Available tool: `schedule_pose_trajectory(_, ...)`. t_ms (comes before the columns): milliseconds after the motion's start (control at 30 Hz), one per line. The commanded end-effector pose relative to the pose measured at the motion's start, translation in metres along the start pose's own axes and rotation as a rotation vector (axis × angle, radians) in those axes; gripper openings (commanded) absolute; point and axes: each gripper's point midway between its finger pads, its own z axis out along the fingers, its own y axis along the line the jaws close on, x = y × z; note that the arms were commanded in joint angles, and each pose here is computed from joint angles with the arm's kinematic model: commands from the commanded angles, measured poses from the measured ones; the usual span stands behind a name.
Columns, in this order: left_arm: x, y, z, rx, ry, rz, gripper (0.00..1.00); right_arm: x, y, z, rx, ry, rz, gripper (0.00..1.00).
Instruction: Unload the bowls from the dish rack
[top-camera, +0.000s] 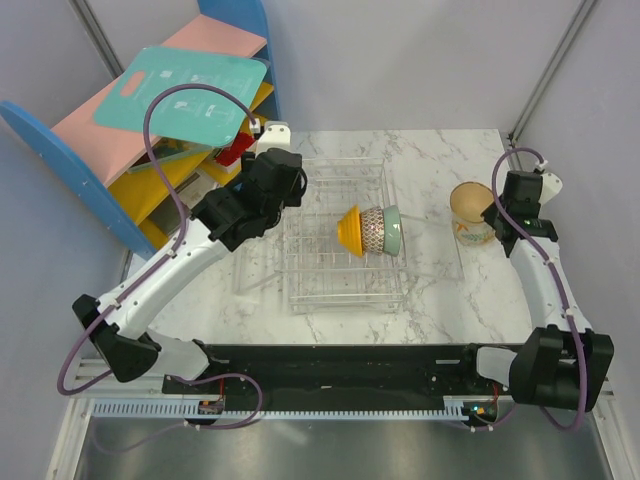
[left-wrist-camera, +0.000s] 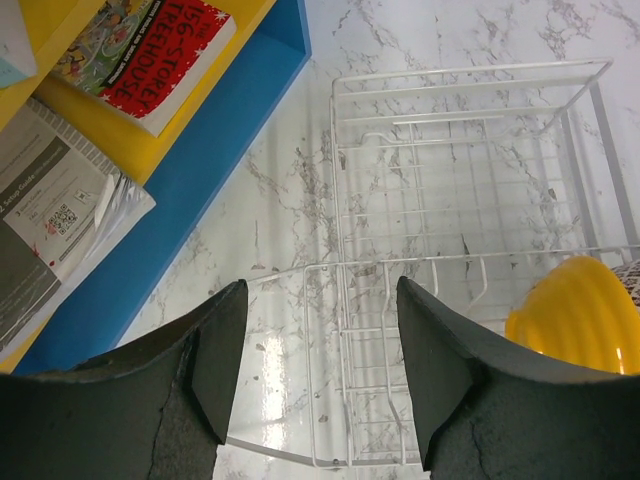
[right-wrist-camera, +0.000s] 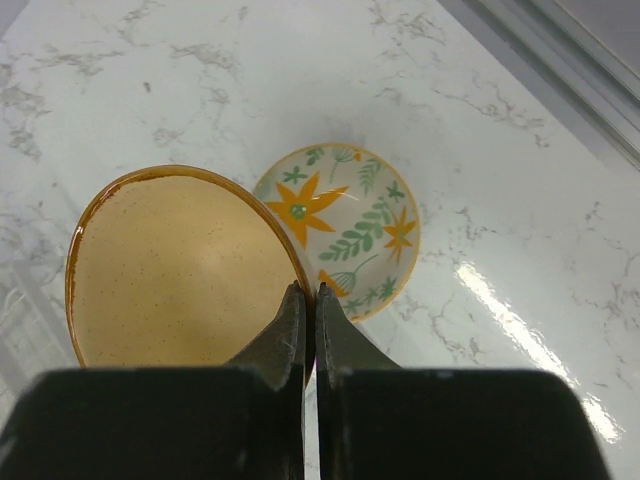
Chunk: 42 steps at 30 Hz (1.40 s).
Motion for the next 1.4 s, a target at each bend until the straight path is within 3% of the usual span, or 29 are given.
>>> schedule_pose_trajectory(0,-0.008,0.007,-0.004,-0.004,-0.037,-0.054,0.68,-0.010,-0.007,0.016,0.019,-0.025,0.057,0.00)
schedule_pose_trajectory(667,0.006,0.025,-0.013,-0.023,-0.034,-0.059,0.67,0.017,-0.036,0.058,0.124,0.007,0.100,0.00)
schedule_pose_trajectory(1167,0.015,0.010,-0.007,0.028,0.006,-0.045,0.67,0.025,-0.048,0.068,0.176,0.011,0.078,0.04)
schedule_pose_trajectory(1367,0.016,-0.004,-0.003,0.078,0.032,-0.016,0.65,0.027,-0.042,0.069,0.147,0.035,0.069,0.42)
